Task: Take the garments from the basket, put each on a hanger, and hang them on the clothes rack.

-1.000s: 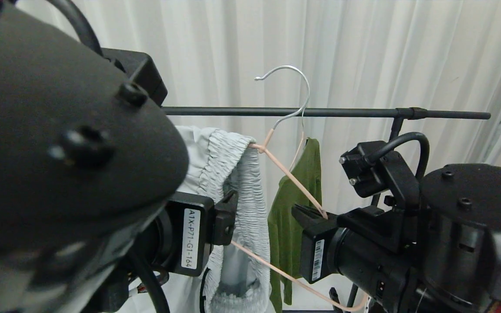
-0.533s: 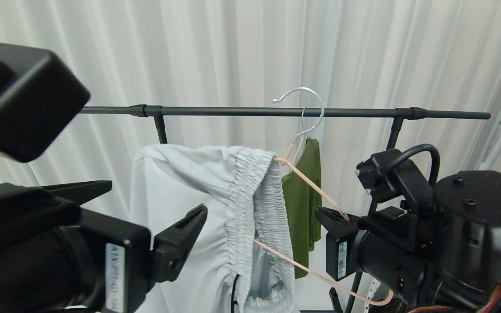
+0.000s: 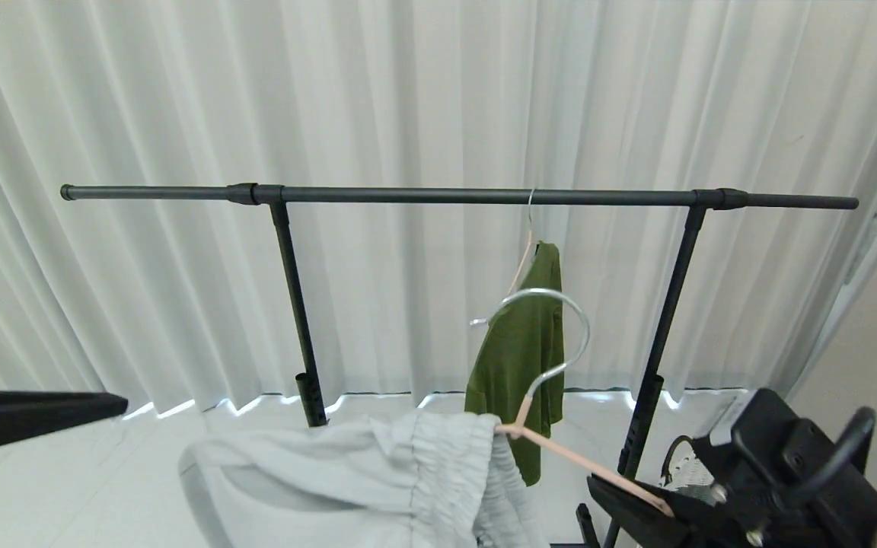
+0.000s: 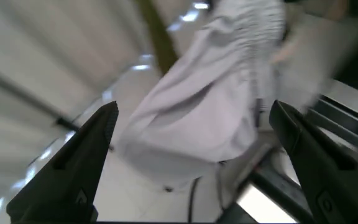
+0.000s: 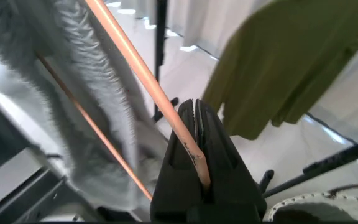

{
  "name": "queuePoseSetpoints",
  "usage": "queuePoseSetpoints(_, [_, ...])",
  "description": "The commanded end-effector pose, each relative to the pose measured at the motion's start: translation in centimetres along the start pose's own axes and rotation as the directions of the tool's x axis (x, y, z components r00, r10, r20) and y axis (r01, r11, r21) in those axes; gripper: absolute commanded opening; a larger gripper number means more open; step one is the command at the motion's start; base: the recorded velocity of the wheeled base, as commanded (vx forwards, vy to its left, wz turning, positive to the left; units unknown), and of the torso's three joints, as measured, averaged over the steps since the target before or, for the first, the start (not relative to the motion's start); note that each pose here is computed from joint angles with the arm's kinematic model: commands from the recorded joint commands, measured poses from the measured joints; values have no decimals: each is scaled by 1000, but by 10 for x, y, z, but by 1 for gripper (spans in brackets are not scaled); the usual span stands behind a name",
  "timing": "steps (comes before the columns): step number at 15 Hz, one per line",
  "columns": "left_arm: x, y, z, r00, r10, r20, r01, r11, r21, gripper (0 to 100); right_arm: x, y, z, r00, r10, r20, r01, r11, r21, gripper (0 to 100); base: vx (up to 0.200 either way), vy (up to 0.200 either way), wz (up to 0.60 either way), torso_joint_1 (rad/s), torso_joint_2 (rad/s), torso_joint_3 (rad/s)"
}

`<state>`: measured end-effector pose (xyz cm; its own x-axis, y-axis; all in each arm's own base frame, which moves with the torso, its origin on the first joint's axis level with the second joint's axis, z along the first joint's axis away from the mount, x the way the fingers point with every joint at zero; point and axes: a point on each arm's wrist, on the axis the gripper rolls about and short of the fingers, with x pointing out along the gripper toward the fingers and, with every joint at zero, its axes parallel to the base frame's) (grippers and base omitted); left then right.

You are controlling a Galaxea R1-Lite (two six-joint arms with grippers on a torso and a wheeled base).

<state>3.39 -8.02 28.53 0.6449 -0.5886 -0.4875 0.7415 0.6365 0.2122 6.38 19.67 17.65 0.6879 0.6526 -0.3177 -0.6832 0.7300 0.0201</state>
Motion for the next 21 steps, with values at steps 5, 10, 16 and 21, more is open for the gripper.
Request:
queuePoseSetpoints(5, [18,-15,-19,959,-282,35,278,957,86,100,-16,19,-9,993,115,-10,-116,990,-86,0,0,0,0,0,0,0])
queuePoseSetpoints(10, [38,-25,-34,925,-380,8,378,922,83,100,-16,33,-17,986,163,-42,-167,978,-123,0,0,0,0,0,0,0])
queuePoseSetpoints(16, [59,-29,-35,904,-421,-80,425,904,45,100,-21,43,-20,977,209,-49,-215,965,-148,0,0,0,0,0,0,0])
queuePoseSetpoints(21, [69,-28,-40,900,-417,-125,427,902,62,100,-22,43,-19,976,211,-43,-216,966,-144,0,0,0,0,0,0,0])
